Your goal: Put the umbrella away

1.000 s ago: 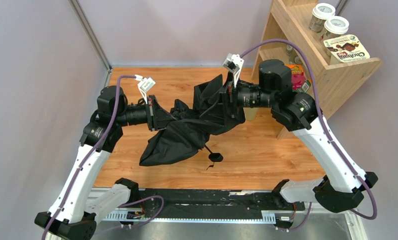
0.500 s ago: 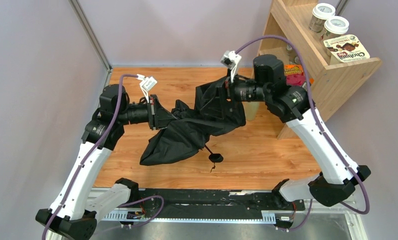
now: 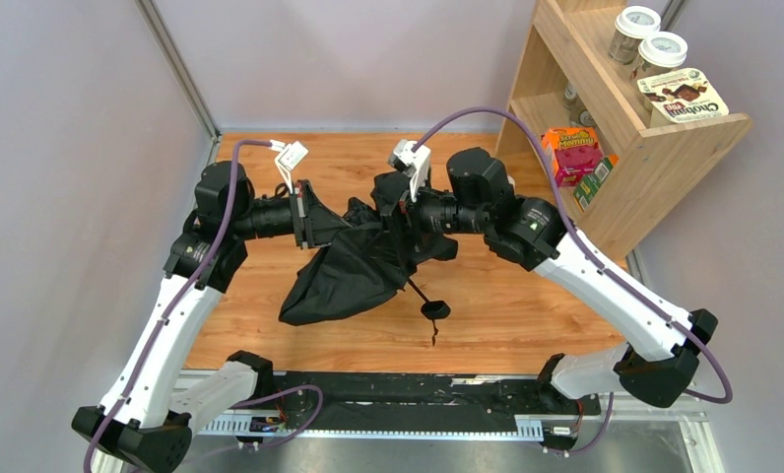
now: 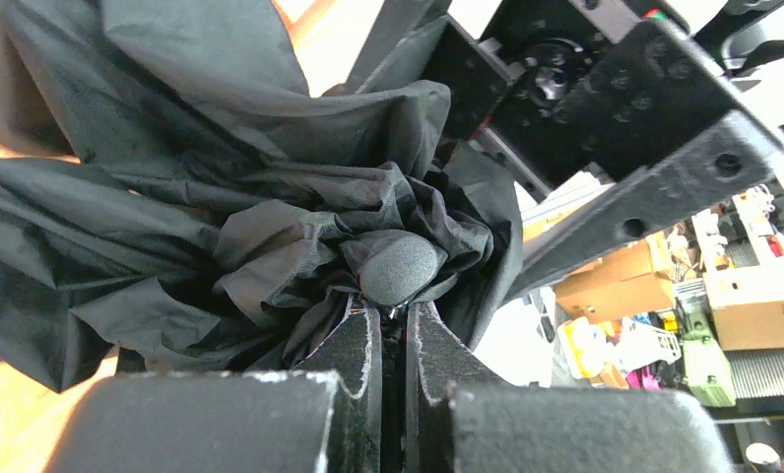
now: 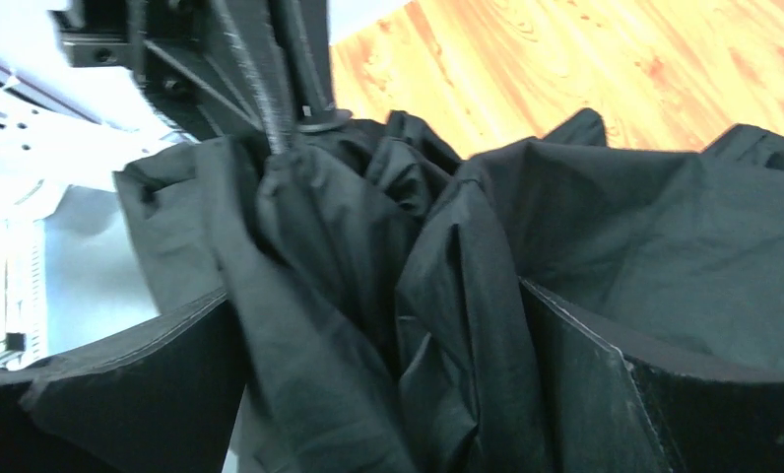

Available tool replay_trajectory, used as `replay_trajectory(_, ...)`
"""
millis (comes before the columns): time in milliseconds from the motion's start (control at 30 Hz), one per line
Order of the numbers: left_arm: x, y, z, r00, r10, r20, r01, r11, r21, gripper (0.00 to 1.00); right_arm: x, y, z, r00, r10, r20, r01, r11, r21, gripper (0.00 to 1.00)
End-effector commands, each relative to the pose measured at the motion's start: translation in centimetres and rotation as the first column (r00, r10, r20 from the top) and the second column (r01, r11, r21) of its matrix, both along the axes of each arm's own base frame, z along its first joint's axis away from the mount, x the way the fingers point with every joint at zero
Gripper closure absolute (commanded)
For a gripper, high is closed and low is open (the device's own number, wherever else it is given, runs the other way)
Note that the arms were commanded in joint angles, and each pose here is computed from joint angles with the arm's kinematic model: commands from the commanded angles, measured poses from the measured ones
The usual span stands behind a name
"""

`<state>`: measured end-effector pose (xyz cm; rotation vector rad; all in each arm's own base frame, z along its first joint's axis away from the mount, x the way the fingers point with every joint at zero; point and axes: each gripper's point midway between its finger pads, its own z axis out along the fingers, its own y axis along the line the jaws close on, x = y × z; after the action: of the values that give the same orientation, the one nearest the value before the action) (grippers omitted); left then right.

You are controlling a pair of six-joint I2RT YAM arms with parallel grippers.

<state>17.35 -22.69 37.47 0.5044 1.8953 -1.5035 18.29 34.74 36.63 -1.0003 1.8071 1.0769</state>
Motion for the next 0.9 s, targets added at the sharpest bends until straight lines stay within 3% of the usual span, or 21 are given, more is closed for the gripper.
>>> replay_trajectory(0, -1.6, -0.1, 4.3, 0.987, -0.059, 0.150, 0.073, 0.994, -0.086, 1.00, 1.4, 0.8, 1.2, 0.989, -0.061, 0.134, 0.054, 0.997, 0.055, 0.00)
replay_trajectory(133, -1.6, -0.2, 4.5, 0.986, -0.072, 0.149, 0.088, 0.991, -0.102, 1.00, 1.0, 2.4, 0.0, 0.991, 0.006, 0.135, -0.009, 1.000, 0.025, 0.00)
replay_trajectory(267, -1.9, -0.3, 4.8, 0.984, -0.078, 0.159, 0.097, 0.989, -0.111, 1.00, -1.0, 4.0, -0.3, 0.988, 0.130, 0.087, -0.136, 0.988, 0.074, 0.00)
replay_trajectory(633, -2.5, -0.1, 5.2, 0.976, -0.087, 0.200, 0.112, 0.987, -0.117, 1.00, -1.2, 5.5, -4.2, 0.984, 0.177, -0.003, -0.177, 0.984, -0.008, 0.00)
replay_trajectory(867, -2.9, 0.0, 5.5, 0.968, -0.097, 0.230, 0.127, 0.984, -0.122, 1.00, -3.3, 7.0, -4.4, 0.958, 0.284, -0.028, -0.282, 0.958, 0.059, 0.09)
